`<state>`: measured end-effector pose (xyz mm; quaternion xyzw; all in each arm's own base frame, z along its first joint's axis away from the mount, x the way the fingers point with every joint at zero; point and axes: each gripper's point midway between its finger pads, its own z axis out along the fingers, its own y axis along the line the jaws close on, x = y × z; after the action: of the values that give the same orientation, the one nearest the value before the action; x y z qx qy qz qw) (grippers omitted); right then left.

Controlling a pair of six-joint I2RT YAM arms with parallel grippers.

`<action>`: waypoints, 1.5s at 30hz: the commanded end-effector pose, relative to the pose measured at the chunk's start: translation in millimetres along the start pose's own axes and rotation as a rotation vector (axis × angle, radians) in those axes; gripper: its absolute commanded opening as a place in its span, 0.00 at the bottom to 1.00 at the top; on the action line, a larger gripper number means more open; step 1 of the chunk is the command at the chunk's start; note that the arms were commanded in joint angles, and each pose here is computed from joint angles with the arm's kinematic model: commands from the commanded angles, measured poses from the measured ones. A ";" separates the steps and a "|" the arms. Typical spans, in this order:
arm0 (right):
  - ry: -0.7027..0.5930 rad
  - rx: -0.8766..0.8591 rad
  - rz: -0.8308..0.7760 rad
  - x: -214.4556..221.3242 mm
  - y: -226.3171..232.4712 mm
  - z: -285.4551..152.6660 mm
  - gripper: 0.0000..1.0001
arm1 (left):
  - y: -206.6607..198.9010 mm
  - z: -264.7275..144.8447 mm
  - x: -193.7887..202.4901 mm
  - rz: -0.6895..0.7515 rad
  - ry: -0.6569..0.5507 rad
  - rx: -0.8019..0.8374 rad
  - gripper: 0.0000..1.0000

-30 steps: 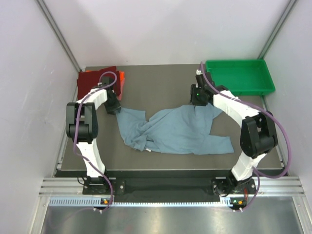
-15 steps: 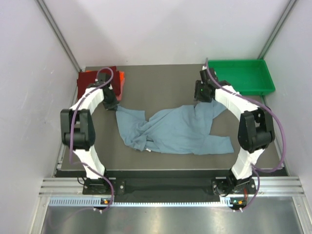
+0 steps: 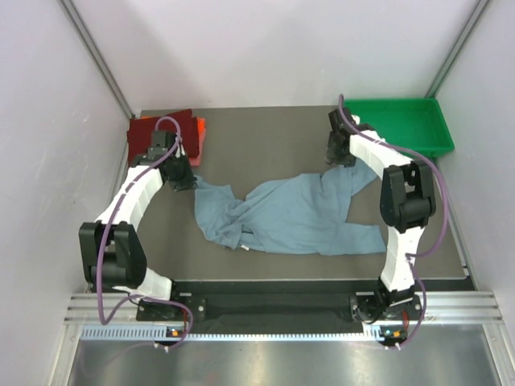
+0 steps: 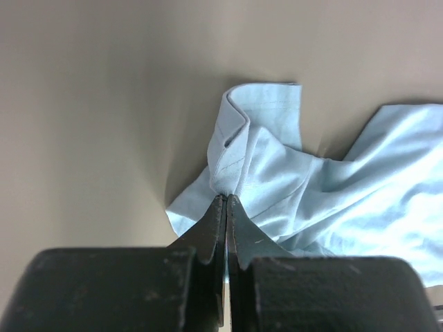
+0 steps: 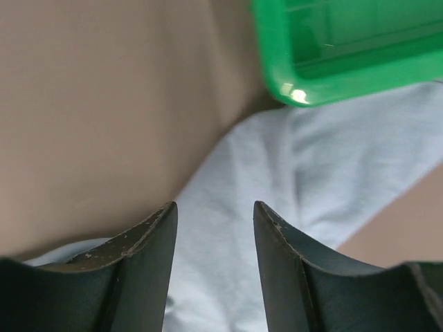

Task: Fold and stack the t-shirts
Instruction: Flatten the tshirt out

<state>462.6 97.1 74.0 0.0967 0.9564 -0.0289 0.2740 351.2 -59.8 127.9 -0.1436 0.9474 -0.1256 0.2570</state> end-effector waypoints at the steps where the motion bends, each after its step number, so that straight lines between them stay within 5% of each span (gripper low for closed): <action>1: -0.071 0.105 0.000 -29.2 -25.5 -15.5 0.48 | -10.9 -28.9 -22.3 0.011 -0.118 0.037 0.00; 8: -0.056 0.152 0.012 -23.5 -63.8 3.5 0.47 | -18.2 -27.2 -19.8 0.001 -0.113 0.083 0.00; 19: -0.021 -0.065 0.052 -8.5 -35.9 35.1 0.46 | -30.1 -26.3 -36.6 -0.043 -0.141 0.114 0.00; 28: -0.020 -0.066 0.058 -7.6 -34.7 44.2 0.40 | -31.3 -13.6 -36.7 -0.067 -0.129 0.120 0.00; 31: -0.029 -0.077 0.069 -11.0 -32.8 39.6 0.26 | -32.0 -12.6 -34.7 -0.072 -0.128 0.129 0.00; 32: -0.039 -0.080 0.070 -14.4 -32.4 36.0 0.09 | -32.1 -14.4 -38.5 -0.069 -0.141 0.125 0.00; 34: -0.066 -0.106 0.076 -27.6 -28.3 17.0 0.00 | -27.5 -17.5 -52.6 -0.063 -0.191 0.088 0.00; 37: -0.145 -0.156 0.073 -65.8 -23.0 -39.6 0.00 | -42.3 -55.8 -119.7 -0.087 -0.358 0.095 0.00; 41: -0.299 -0.131 0.083 -120.3 -50.6 -159.4 0.00 | -71.8 -114.6 -187.7 -0.102 -0.482 0.133 0.00; 45: -0.329 -0.097 0.129 -98.7 -93.4 -229.3 0.00 | -79.0 -167.8 -199.9 -0.075 -0.526 0.117 0.00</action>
<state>473.9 47.8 232.4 0.1166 0.9160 0.0363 0.3821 470.3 -47.6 345.2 -0.1859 0.8402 -0.1639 0.4824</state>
